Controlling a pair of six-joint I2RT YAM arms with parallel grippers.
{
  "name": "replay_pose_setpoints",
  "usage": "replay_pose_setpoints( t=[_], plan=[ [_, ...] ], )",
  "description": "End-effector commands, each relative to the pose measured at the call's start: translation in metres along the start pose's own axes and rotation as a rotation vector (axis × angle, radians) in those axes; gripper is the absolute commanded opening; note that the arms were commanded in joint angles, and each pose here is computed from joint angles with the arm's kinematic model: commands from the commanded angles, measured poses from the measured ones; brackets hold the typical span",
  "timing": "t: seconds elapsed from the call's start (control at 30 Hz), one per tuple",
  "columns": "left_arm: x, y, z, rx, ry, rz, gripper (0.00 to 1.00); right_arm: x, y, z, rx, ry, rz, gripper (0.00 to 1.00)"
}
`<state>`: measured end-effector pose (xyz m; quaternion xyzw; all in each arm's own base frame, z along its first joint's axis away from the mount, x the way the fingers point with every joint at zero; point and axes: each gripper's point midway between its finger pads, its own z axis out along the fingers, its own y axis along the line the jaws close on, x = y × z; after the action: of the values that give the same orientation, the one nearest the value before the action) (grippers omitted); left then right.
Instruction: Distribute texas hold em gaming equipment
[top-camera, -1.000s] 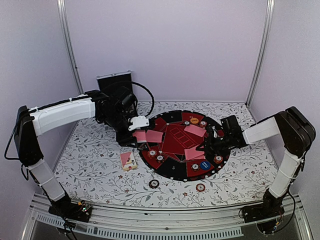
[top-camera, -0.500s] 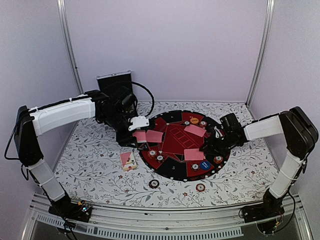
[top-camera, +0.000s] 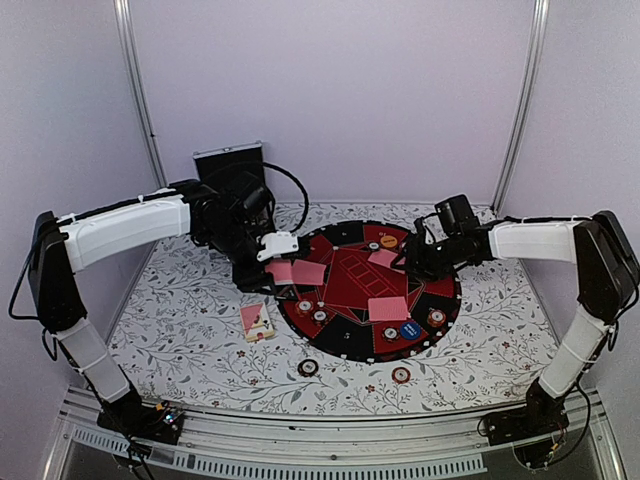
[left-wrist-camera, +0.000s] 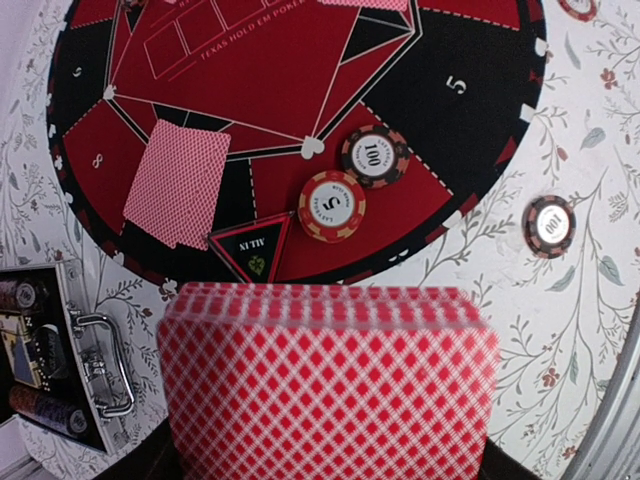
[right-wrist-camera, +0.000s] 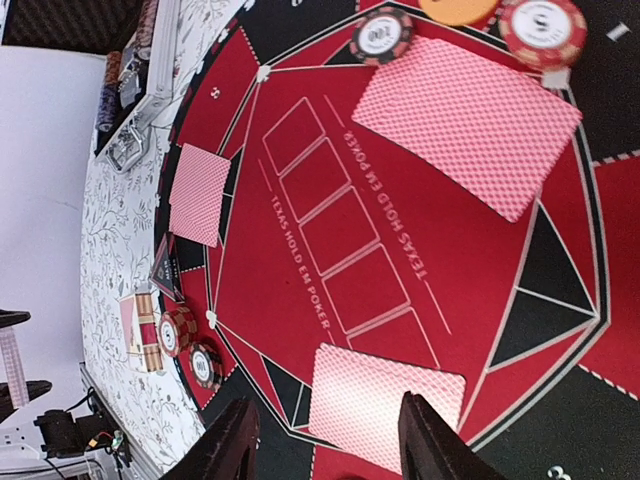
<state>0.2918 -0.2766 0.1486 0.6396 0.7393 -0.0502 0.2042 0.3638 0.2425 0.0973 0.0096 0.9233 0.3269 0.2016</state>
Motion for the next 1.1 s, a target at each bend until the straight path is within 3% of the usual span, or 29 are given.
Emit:
replay_pose_setpoints(
  t=[0.0,0.43,1.07],
  plan=[
    [-0.012,0.006,-0.011,-0.018,-0.040,0.013,0.00,0.006,0.011,0.033,0.009,0.053,-0.050,0.52],
    [-0.011,0.005,-0.011,-0.019,-0.035,0.012,0.00,0.034,-0.009,0.073,0.047,0.140,-0.045,0.54],
    [-0.011,0.004,-0.013,-0.015,-0.037,0.009,0.00,0.061,-0.019,0.046,0.069,0.166,-0.045,0.52]
  ],
)
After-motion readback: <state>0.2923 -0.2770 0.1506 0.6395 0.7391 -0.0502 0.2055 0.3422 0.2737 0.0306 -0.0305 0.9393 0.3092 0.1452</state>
